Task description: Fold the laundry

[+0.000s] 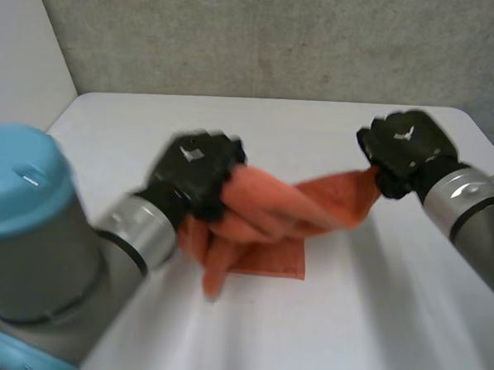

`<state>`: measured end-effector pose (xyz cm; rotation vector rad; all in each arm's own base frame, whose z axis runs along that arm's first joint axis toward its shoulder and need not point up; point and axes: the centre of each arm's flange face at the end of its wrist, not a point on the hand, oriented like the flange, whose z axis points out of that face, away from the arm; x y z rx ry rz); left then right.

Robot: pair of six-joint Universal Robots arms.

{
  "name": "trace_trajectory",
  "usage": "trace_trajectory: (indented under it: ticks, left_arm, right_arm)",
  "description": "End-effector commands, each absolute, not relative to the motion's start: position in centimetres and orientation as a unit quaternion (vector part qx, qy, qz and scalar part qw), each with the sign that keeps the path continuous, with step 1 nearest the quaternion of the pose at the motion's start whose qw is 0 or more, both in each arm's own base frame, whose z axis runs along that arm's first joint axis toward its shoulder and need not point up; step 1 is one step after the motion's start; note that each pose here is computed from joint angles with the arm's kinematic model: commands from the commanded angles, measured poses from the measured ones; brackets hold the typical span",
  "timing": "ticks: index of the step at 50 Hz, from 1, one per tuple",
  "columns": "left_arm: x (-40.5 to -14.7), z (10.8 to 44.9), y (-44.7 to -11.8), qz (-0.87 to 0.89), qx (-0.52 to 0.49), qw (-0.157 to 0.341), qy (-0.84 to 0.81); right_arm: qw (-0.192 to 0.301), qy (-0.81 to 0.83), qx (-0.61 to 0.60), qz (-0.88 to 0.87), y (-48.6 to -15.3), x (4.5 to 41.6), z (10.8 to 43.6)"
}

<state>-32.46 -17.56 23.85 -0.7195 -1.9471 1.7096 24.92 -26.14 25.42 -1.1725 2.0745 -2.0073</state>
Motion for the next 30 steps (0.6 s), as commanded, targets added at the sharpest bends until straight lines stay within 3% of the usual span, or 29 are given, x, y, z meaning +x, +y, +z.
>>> trace_trajectory:
  ticks: [1,4,6,9,11,16,22,30]
  left_arm:
    - [-35.3,18.3,-16.7,0.56,-0.302,0.211,-0.742]
    - [-35.0,17.9,-17.0,0.545,-0.308,0.195,-0.755]
    - [-33.1,18.7,-19.4,0.55,-0.286,0.165,-0.767]
    - [-32.1,19.6,-20.4,0.558,-0.273,0.156,-0.768]
    - [-30.0,20.8,-21.7,0.571,-0.246,0.139,-0.771]
    - [-27.1,21.2,-22.0,0.571,-0.218,0.119,-0.783]
    - [-24.3,20.2,-21.5,0.547,-0.204,0.123,-0.803]
    - [-24.2,18.2,-20.8,0.501,-0.214,0.169,-0.821]
  right_arm:
    - [-0.006,0.685,-0.363,-0.632,-28.1,25.1,21.9]
    - [-0.018,0.683,-0.352,-0.64,-28.4,24.9,21.4]
    - [-0.021,0.686,-0.351,-0.637,-28.3,24.8,20.9]
    - [-0.023,0.69,-0.348,-0.634,-28.1,24.4,20.0]
    - [-0.022,0.691,-0.349,-0.633,-27.9,24.4,19.5]
    - [-0.027,0.691,-0.35,-0.632,-27.8,24.2,18.7]
    - [-0.039,0.697,-0.343,-0.629,-28.6,23.4,18.1]
    - [-0.046,0.7,-0.337,-0.628,-29.2,22.8,18.0]
